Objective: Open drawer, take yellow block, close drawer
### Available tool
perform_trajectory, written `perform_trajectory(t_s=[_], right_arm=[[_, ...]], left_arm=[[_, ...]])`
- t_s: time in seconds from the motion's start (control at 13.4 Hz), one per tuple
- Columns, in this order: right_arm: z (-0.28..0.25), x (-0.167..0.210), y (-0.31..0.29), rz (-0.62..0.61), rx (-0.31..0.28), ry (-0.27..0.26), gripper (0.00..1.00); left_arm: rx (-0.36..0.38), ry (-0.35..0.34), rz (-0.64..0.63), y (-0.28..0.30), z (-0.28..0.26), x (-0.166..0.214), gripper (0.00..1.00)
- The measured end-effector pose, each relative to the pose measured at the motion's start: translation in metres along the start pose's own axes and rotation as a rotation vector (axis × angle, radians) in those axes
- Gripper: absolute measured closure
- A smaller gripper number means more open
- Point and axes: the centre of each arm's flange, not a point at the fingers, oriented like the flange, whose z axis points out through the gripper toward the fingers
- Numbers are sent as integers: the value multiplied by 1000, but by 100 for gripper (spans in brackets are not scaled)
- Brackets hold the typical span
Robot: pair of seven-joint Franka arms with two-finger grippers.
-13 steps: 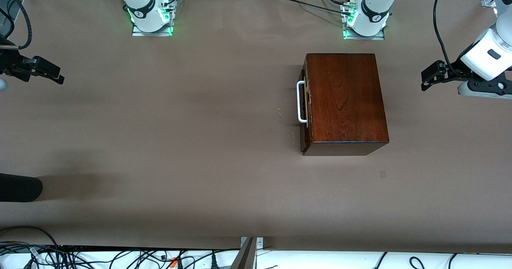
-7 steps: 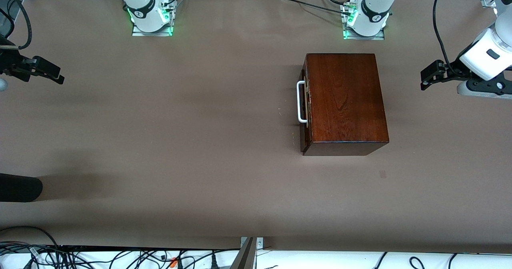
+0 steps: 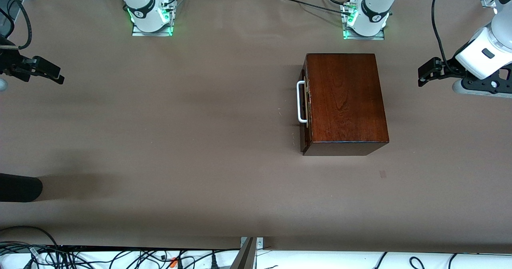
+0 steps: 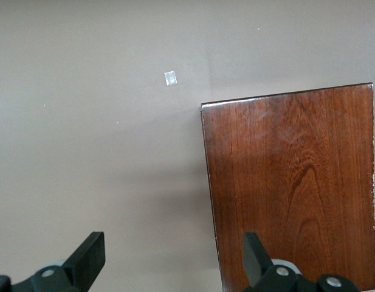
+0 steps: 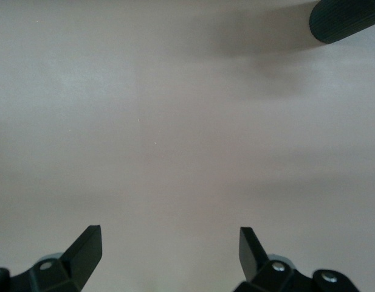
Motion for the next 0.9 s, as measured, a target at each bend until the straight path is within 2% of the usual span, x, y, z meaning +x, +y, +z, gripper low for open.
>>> perform_trajectory(t_s=[0.3, 0.52, 0.67, 0.9], right_arm=[[0, 0, 0, 0, 0, 0, 0], [0, 0, 0, 0, 0, 0, 0], [0, 0, 0, 0, 0, 0, 0], [0, 0, 0, 0, 0, 0, 0]], left_arm=[[0, -10, 16, 9, 0, -1, 0], [3, -24, 65, 36, -2, -4, 0], [8, -75, 127, 69, 0, -13, 0], [24, -147, 252, 152, 14, -30, 0]])
